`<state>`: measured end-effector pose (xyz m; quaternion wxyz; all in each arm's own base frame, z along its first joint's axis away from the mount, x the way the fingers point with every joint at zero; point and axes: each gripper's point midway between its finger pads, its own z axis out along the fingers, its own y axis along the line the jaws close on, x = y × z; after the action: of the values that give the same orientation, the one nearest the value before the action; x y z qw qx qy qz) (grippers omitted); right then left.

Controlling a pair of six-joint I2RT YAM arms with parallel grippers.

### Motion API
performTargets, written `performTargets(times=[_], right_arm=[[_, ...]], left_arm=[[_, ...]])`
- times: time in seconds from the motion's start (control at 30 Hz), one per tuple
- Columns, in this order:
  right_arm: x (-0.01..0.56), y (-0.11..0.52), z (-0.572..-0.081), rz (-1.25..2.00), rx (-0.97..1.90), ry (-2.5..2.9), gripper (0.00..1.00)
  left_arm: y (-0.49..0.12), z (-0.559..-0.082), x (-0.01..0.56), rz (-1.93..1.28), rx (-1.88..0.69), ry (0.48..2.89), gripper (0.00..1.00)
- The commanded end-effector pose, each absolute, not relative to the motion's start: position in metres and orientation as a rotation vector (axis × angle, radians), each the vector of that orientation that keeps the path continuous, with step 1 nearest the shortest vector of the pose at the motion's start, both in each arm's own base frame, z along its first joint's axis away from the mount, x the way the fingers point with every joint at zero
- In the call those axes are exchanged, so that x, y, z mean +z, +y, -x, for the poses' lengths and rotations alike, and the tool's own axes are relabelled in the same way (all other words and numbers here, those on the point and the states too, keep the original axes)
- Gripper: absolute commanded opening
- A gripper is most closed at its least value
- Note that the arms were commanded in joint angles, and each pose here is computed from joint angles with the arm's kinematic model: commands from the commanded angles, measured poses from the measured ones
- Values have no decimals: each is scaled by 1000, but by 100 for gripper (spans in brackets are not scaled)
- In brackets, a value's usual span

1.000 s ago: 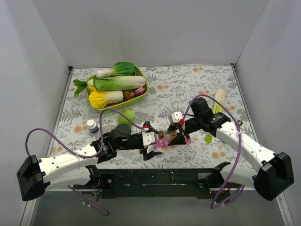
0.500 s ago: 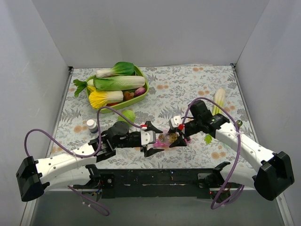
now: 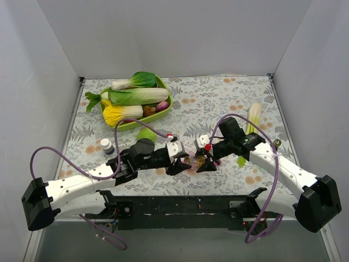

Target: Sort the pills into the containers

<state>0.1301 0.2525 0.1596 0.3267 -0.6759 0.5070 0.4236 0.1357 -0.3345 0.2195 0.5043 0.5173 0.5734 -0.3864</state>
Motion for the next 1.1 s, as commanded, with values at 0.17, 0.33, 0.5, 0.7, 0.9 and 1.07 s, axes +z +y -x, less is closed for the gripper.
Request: performTargets(times=[0.17, 0.33, 0.5, 0.7, 0.9, 1.07], right_arm=[[162, 254, -167, 1660, 922, 1417, 1], [160, 254, -170, 1643, 921, 1439, 1], [160, 253, -170, 1634, 928, 1446, 1], [164, 251, -171, 1610, 945, 1438, 1], [168, 249, -161, 1652, 986, 1370, 1], [171, 251, -147, 1695, 1068, 1289, 1]], left_arm=[[-297, -185, 218, 76, -1292, 2226, 0], [-309, -177, 218, 623, -1457, 2474, 0], [-314, -188, 244, 559, -1450, 2416, 38], [-309, -176, 259, 81, -1447, 2274, 98], [-277, -146, 248, -759, -1178, 1869, 98], [-267, -131, 247, -1154, -989, 1336, 98]])
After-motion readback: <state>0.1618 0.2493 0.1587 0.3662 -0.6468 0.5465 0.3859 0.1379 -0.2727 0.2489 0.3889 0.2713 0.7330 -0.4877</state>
